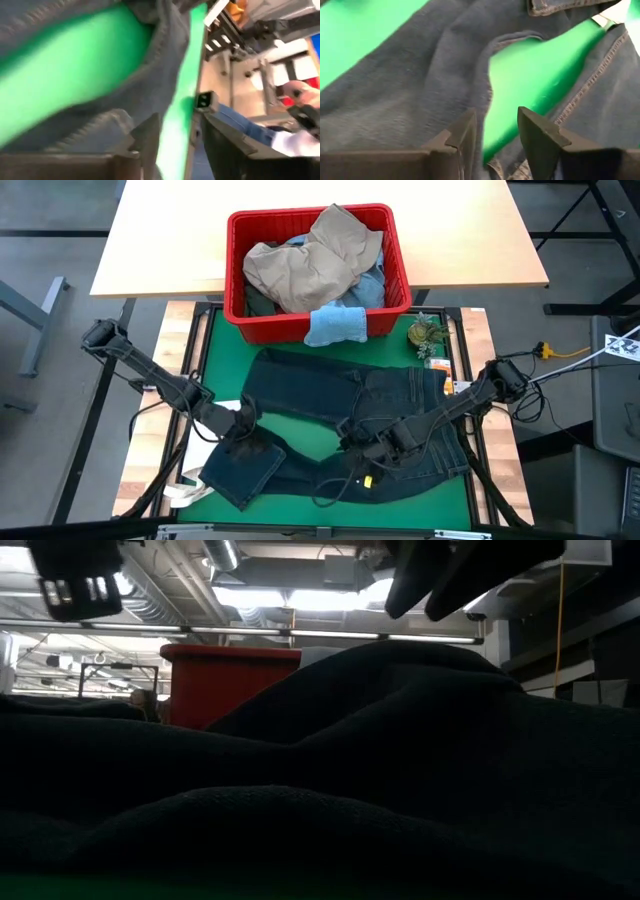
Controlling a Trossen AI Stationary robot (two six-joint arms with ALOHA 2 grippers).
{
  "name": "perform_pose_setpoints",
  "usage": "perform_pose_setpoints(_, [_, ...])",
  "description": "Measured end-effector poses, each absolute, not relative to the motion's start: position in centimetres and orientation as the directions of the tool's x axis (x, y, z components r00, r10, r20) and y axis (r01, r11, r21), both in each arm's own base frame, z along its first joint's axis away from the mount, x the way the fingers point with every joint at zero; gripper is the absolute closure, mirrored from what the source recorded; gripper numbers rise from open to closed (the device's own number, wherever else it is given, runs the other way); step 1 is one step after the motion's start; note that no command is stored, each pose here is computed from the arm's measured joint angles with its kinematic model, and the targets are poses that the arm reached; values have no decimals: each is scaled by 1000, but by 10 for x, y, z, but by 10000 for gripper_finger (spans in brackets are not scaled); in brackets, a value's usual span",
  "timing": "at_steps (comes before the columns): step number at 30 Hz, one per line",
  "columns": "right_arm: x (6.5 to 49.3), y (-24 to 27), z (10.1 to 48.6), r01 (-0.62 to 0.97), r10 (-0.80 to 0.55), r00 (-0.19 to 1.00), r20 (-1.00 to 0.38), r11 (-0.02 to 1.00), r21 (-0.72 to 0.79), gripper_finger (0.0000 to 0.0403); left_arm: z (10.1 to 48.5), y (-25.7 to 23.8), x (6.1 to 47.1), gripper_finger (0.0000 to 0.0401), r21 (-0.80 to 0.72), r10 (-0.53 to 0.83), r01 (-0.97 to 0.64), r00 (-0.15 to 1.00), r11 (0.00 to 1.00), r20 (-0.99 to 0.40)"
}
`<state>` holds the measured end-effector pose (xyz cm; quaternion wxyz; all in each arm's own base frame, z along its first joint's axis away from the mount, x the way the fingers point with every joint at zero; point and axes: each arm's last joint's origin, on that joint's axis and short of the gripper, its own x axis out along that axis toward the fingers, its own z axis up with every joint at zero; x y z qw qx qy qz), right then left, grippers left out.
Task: Fold Laundry from Bin
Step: Fold the dark blue pants
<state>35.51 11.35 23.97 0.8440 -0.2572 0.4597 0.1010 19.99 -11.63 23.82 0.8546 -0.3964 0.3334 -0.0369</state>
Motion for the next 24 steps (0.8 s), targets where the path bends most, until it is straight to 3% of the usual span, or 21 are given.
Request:
perform_pose_setpoints(6, [353, 121, 240, -418, -54, 560, -827, 843, -338, 258, 224, -144, 203, 233, -773, -468, -211, 690, 598, -551])
perform_pose_setpoints(12, [353, 120, 240, -414, -57, 560, -826, 844, -339, 258, 211, -163, 196, 235, -801, -584, -364, 551, 475, -596])
perform_pose_setpoints(17, [353, 120, 240, -414, -57, 560, -826, 845, -339, 258, 201, -171, 194, 235, -773, -582, -494, 515, 398, -629])
perform_pose_setpoints(24, [353, 120, 240, -414, -57, 560, -826, 845, -339, 258, 185, -174, 199, 235, -726, -542, -554, 494, 407, -680])
